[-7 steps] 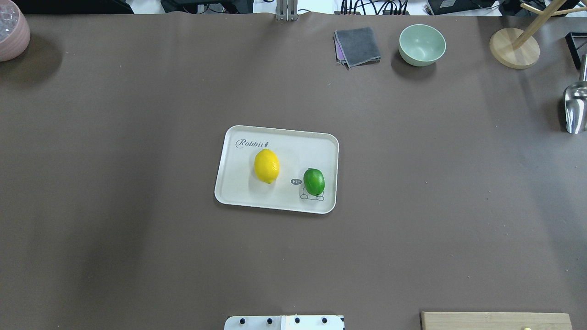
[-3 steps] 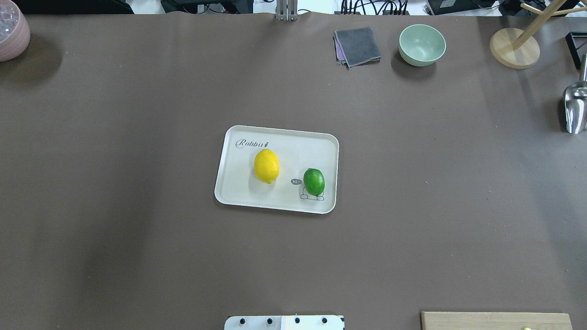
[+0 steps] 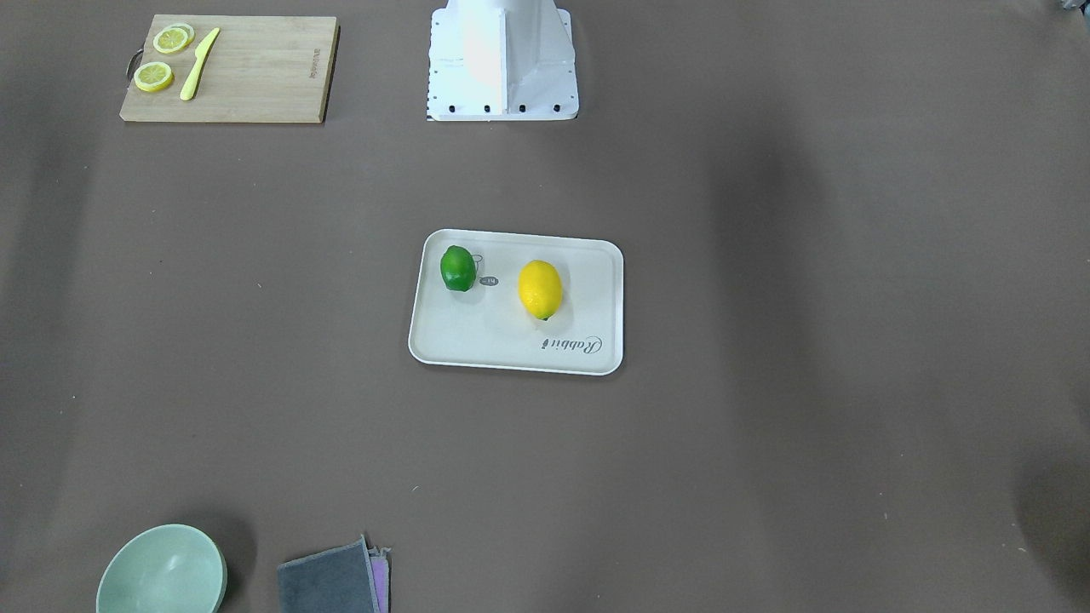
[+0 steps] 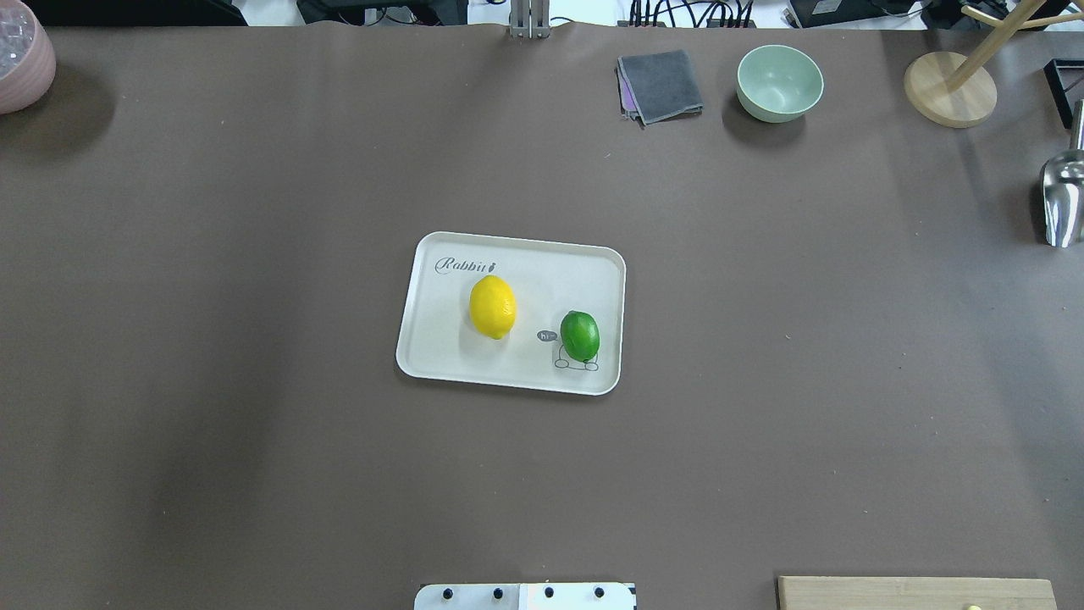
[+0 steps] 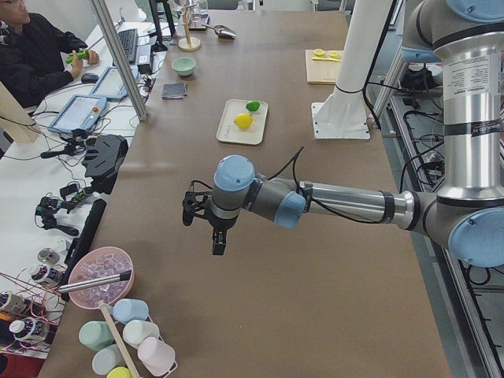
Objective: Place all lemons on tray
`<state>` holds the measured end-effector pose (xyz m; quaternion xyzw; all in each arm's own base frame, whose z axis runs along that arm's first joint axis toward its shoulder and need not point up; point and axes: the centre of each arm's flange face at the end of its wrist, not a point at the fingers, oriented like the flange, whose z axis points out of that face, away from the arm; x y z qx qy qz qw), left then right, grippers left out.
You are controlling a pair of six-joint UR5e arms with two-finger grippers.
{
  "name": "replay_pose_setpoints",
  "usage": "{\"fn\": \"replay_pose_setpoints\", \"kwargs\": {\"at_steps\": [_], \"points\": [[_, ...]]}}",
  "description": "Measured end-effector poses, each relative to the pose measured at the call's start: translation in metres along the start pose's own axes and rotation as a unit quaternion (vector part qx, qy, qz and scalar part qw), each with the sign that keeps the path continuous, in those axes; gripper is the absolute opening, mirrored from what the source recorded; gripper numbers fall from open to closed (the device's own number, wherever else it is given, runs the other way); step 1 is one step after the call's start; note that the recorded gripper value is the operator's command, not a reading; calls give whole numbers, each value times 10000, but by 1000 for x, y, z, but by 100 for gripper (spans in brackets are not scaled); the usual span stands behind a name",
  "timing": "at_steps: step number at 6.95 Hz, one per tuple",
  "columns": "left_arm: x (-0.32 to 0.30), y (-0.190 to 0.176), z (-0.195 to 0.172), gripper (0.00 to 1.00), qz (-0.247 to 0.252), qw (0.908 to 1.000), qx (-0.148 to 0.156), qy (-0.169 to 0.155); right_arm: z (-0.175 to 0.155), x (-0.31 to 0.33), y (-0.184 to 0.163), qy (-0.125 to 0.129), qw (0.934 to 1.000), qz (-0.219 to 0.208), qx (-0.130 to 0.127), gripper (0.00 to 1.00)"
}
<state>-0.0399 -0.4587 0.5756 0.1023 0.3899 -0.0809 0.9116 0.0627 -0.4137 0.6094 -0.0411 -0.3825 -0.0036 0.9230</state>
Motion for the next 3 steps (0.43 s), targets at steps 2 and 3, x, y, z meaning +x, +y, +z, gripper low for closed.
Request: {"fn": "replay_pose_setpoints", "kwargs": {"at_steps": [2,3], "points": [[-3,2,2,98,-28,10000,-24,-9,0,2,1,-1,10000,8,18,100],[-3,2,2,98,-35,10000,-30,-13,0,2,2,0,10000,13,17,100]]}}
